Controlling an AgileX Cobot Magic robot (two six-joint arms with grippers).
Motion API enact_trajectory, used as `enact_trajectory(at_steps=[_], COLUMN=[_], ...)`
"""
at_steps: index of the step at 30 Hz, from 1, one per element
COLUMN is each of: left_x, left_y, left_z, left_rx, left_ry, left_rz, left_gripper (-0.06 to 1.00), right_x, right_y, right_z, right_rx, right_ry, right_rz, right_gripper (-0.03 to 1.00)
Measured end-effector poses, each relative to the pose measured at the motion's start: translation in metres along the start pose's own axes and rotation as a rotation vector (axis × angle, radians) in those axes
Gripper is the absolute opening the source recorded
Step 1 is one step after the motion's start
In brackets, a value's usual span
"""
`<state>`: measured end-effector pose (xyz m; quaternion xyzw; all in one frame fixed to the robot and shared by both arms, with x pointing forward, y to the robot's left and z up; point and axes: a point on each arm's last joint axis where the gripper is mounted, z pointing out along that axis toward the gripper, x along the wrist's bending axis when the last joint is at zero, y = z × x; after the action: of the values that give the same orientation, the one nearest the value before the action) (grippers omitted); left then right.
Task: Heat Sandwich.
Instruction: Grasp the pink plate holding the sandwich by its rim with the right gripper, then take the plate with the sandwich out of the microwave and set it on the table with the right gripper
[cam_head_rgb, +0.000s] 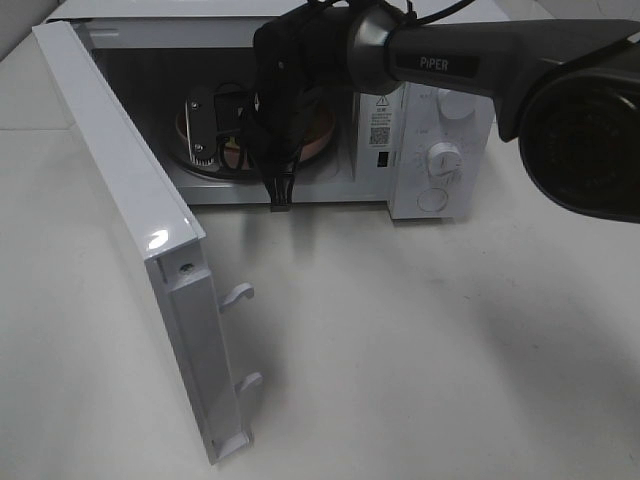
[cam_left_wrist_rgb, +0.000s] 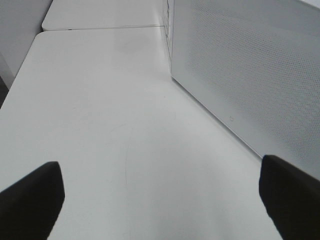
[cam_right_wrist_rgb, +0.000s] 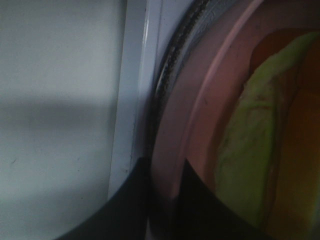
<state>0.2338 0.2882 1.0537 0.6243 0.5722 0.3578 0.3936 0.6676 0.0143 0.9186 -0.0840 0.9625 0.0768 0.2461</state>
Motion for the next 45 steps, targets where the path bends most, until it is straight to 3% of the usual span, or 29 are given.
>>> enact_trajectory(at_steps=[21, 45], left_x=[0.000, 0.000], left_y=[0.000, 0.000], left_z=[0.000, 0.000], left_rx=[0.000, 0.000], left_ry=[0.000, 0.000], left_rz=[0.000, 0.000], left_gripper=[0.99, 0.99], right_x=[0.001, 0.012], right_y=[0.000, -0.004], right_z=[0.000, -0.033], right_rx=[-0.002, -0.055], right_ry=[0.008, 0.081], right_rz=[-0.060, -0.387], right_gripper=[0.12, 0.11])
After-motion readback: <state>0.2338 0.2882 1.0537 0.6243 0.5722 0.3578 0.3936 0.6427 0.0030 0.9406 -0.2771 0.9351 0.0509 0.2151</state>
